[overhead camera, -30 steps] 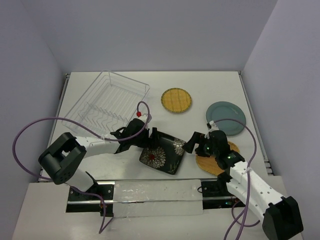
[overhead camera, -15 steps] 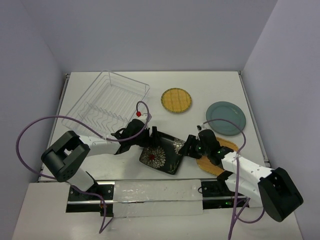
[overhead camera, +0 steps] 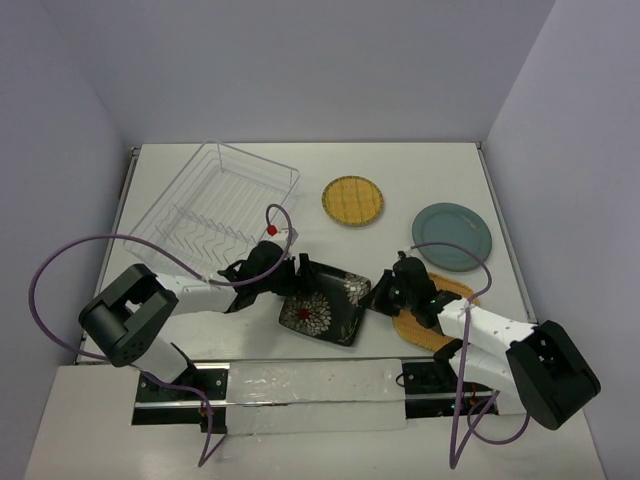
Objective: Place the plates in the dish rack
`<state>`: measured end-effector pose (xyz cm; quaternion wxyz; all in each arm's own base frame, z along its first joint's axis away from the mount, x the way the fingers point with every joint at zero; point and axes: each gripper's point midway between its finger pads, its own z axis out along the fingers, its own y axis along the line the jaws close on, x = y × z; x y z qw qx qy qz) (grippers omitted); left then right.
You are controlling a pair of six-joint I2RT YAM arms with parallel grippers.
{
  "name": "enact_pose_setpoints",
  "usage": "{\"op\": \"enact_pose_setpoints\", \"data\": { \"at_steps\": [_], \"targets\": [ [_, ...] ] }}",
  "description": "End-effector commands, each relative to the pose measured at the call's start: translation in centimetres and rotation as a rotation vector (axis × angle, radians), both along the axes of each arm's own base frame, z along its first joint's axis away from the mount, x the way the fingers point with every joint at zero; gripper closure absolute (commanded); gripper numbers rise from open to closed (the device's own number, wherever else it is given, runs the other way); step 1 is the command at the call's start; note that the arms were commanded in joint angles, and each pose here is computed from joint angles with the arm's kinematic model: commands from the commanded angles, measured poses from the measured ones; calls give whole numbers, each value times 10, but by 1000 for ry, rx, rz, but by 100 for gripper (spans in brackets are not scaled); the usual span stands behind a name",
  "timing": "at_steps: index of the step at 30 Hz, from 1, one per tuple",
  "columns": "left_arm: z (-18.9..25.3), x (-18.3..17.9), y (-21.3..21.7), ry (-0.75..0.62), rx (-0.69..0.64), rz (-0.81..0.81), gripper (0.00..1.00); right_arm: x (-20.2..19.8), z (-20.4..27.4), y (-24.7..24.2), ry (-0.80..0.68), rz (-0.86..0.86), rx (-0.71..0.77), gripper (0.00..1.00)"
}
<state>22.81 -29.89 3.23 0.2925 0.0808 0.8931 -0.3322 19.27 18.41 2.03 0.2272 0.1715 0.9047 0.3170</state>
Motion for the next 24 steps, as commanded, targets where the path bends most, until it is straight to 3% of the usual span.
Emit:
{"op": "enact_pose_setpoints", "data": {
  "at_steps": [1,5,12,17,18,22,24],
  "targets": [
    [-35,-38,19,151,77,-37,20,4,-24,-23,16,-77,-121,100],
    [-38,-43,21,175,71,-33,27,1,-32,-29,41,-97,-130,100],
    [-43,-54,21,213,45,-47,55,1,-39,-36,51,-118,-156,100],
    [-23,-55,2,190,-53,-114,94,-1,-43,-33,63,-102,-142,100],
    [-20,-54,0,184,-61,-119,98,-1,-43,-32,63,-99,-139,100],
    [11,-52,-13,127,-142,-176,99,-2,-44,-31,61,-88,-133,100],
    [28,-53,-19,92,-185,-212,95,-1,-42,-29,53,-84,-121,100]
  ]
}}
